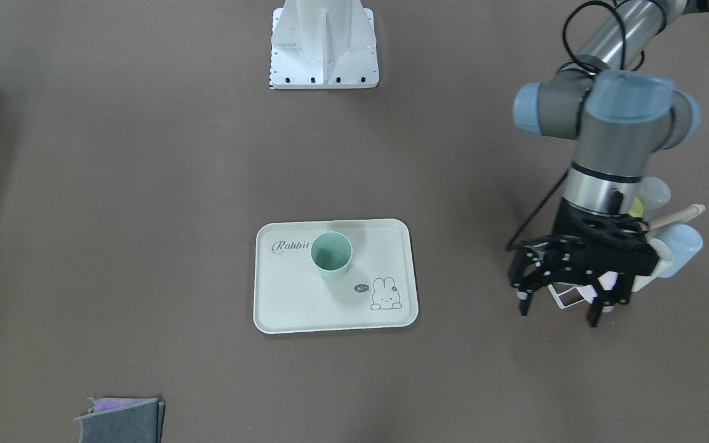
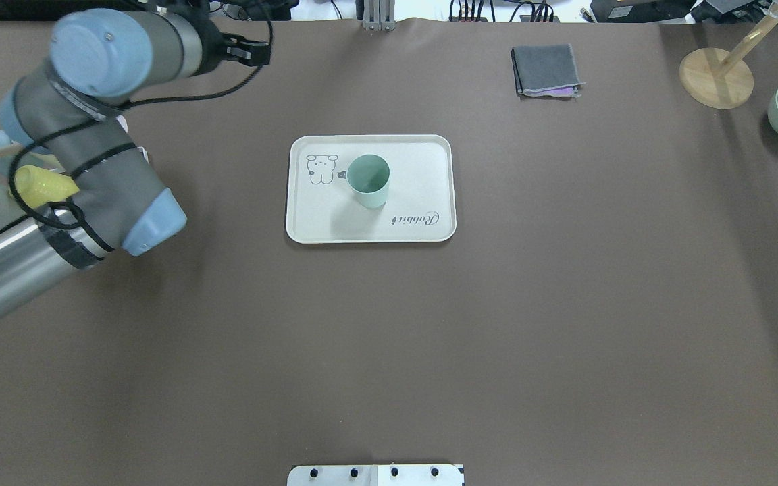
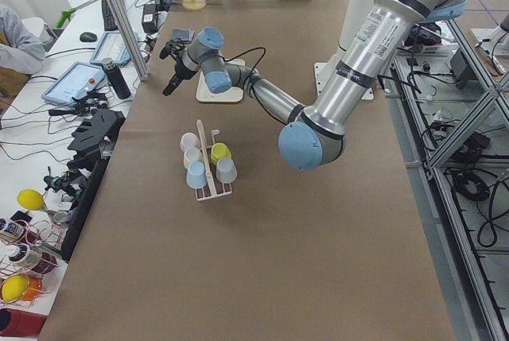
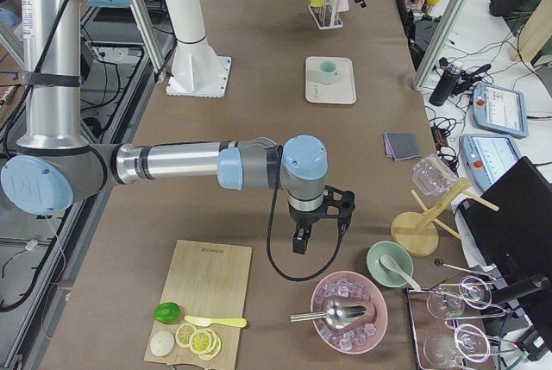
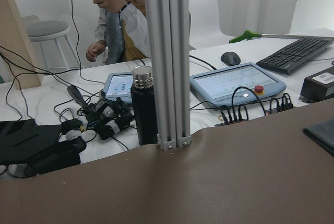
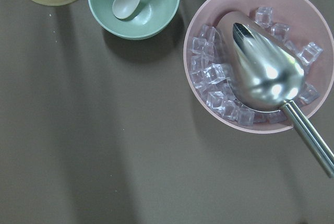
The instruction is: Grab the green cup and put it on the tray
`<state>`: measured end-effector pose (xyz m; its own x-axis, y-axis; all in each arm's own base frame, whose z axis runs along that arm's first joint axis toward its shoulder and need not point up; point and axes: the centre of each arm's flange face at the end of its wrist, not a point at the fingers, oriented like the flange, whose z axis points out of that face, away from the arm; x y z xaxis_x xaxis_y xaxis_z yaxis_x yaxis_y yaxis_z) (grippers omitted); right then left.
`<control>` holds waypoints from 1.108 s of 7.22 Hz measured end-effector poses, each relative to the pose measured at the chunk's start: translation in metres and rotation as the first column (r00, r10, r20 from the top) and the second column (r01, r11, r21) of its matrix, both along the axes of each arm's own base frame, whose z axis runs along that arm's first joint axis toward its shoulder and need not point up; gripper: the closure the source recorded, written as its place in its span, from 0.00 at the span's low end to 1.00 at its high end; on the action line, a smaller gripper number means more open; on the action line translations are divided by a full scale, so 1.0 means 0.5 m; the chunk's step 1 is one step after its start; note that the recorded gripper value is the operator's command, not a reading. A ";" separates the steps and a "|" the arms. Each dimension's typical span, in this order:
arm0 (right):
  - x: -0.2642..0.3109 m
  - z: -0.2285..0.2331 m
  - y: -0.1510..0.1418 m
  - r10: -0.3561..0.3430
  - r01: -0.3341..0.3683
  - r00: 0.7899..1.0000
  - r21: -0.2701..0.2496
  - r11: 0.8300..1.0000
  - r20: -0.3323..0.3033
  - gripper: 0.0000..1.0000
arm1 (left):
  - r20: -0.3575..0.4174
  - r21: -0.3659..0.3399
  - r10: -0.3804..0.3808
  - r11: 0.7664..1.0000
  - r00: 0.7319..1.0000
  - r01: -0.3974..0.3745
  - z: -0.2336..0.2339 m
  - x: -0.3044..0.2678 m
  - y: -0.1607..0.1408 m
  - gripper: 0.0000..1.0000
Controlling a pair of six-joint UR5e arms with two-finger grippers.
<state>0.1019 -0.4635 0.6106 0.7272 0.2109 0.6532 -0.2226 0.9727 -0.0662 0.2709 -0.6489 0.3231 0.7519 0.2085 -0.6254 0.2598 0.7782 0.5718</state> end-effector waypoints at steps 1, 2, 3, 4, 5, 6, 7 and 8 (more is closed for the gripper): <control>0.002 0.007 -0.024 -0.016 0.016 1.000 0.008 1.000 -0.003 0.00 | 0.040 -0.089 0.022 0.996 0.999 -0.018 0.062 -0.079 -0.002 0.01; 0.003 0.013 -0.048 -0.023 0.023 1.000 0.008 1.000 -0.003 0.00 | 0.063 -0.175 0.029 0.984 0.998 -0.018 0.110 -0.142 0.007 0.01; 0.004 0.017 -0.061 -0.023 0.023 1.000 0.005 1.000 -0.001 0.00 | 0.042 -0.266 0.042 0.964 0.998 -0.029 0.163 -0.209 0.020 0.01; 0.002 0.017 -0.067 -0.026 0.026 1.000 0.005 1.000 0.002 0.00 | -0.014 -0.374 0.053 0.926 0.998 -0.055 0.230 -0.285 0.044 0.01; -0.005 0.015 -0.073 -0.032 0.032 0.999 0.020 0.999 0.003 0.00 | -0.072 -0.466 0.054 0.881 0.996 -0.081 0.289 -0.350 0.069 0.01; -0.018 0.013 -0.080 -0.042 0.042 0.999 0.043 0.998 0.003 0.00 | -0.110 -0.519 0.064 0.847 0.992 -0.112 0.337 -0.399 0.094 0.01; -0.032 0.010 -0.086 -0.054 0.054 0.999 0.062 0.997 0.006 0.00 | -0.125 -0.540 0.086 0.830 0.988 -0.141 0.383 -0.435 0.120 0.01; -0.044 0.007 -0.090 -0.065 0.064 0.998 0.078 0.995 0.011 0.00 | -0.148 -0.549 0.114 0.817 0.982 -0.177 0.432 -0.467 0.153 0.01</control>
